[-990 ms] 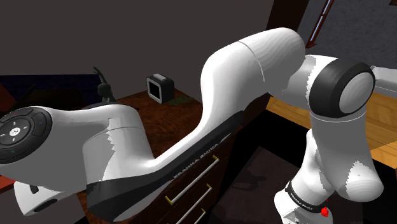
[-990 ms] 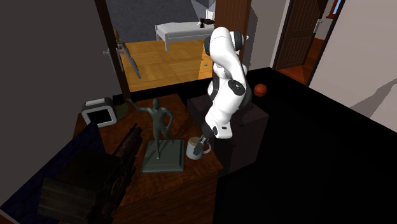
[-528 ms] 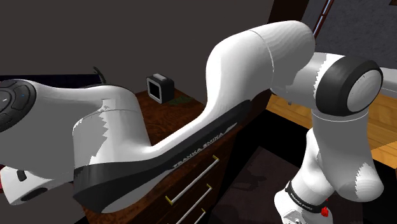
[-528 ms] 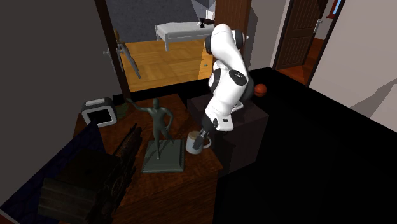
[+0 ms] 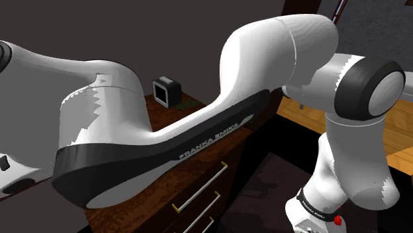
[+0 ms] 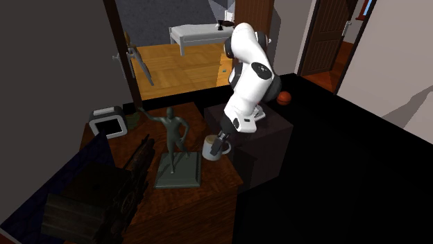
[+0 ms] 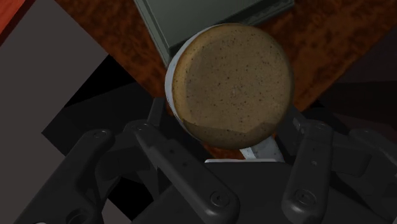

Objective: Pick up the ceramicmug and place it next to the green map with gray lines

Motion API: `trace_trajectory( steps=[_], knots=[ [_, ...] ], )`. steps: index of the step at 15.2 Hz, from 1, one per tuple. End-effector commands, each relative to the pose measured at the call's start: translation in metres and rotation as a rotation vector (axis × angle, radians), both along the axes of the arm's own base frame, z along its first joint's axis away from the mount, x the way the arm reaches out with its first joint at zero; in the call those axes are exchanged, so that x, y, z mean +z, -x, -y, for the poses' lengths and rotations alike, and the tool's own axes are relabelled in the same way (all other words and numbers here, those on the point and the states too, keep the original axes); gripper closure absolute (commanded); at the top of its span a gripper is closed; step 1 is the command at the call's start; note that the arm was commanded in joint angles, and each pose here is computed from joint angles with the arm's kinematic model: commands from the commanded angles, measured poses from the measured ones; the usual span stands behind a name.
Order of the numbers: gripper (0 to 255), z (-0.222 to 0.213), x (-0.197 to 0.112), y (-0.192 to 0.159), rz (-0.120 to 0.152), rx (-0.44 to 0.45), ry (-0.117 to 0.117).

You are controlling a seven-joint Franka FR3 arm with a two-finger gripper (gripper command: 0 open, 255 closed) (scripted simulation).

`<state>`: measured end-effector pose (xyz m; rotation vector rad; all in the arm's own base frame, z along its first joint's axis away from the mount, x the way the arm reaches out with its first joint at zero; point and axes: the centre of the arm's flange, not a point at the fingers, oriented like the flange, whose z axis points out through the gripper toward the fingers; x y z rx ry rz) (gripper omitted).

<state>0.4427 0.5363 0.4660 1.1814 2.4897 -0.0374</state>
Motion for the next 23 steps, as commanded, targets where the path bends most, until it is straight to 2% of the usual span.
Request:
trace_trajectory(
  steps=[1, 8, 23],
  knots=[
    [255, 0.001, 0.010, 0.000, 0.000, 0.000, 0.000],
    [255, 0.001, 0.045, 0.000, 0.000, 0.000, 0.000],
    [255, 0.193, 0.045, -0.048, 0.000, 0.000, 0.000]
  ],
)
